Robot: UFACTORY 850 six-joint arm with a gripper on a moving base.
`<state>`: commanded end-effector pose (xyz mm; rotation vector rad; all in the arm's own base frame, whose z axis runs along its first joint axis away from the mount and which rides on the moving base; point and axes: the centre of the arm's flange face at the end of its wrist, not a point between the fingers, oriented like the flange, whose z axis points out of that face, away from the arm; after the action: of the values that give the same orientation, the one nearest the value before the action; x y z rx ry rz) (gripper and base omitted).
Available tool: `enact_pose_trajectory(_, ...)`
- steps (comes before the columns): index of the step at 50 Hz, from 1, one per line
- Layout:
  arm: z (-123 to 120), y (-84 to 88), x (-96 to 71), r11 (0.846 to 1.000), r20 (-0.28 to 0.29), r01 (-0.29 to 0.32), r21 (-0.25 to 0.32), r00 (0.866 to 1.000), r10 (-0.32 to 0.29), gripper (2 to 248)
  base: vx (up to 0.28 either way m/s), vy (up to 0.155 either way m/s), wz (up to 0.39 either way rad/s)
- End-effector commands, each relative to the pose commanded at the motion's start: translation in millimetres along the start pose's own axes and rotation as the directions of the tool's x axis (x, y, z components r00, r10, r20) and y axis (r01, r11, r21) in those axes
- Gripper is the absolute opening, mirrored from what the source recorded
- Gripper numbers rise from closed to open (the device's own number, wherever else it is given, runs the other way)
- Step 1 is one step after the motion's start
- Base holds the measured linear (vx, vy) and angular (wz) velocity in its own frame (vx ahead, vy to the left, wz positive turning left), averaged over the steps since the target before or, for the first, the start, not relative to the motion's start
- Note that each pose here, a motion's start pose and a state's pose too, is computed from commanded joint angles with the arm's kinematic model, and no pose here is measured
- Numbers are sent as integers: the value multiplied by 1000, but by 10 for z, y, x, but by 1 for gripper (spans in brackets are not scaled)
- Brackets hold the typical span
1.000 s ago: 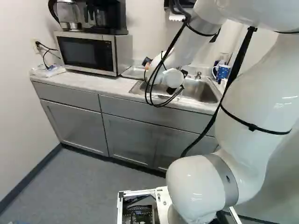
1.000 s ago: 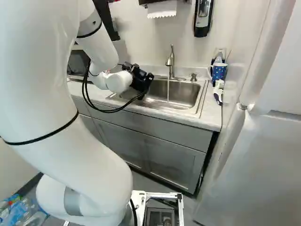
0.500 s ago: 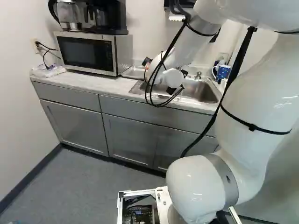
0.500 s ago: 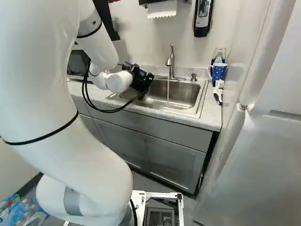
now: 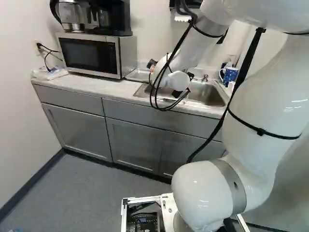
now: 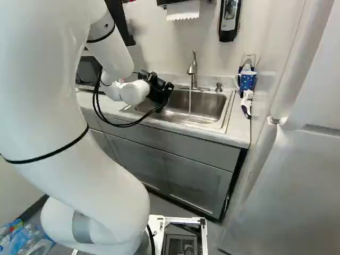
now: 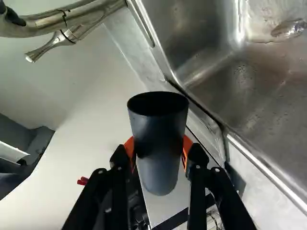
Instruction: Rinse the cup and place it in the tray
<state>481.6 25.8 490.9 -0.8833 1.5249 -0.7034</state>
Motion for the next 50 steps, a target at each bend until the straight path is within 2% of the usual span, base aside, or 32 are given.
enact_pose_trajectory(5,0,0,0,1000,0,24,0,1000,-24,116,0,0,0)
enact_pose_trajectory(13,0,0,0,995,0,97,0,995,-97,116,0,0,0)
enact_pose_trajectory(25,0,0,0,976,0,219,0,976,-219,116,0,0,0)
enact_pose_trajectory(37,0,0,0,940,0,340,0,940,-340,116,0,0,0)
enact_pose_trajectory(50,0,0,0,885,0,465,0,885,-465,116,0,0,0)
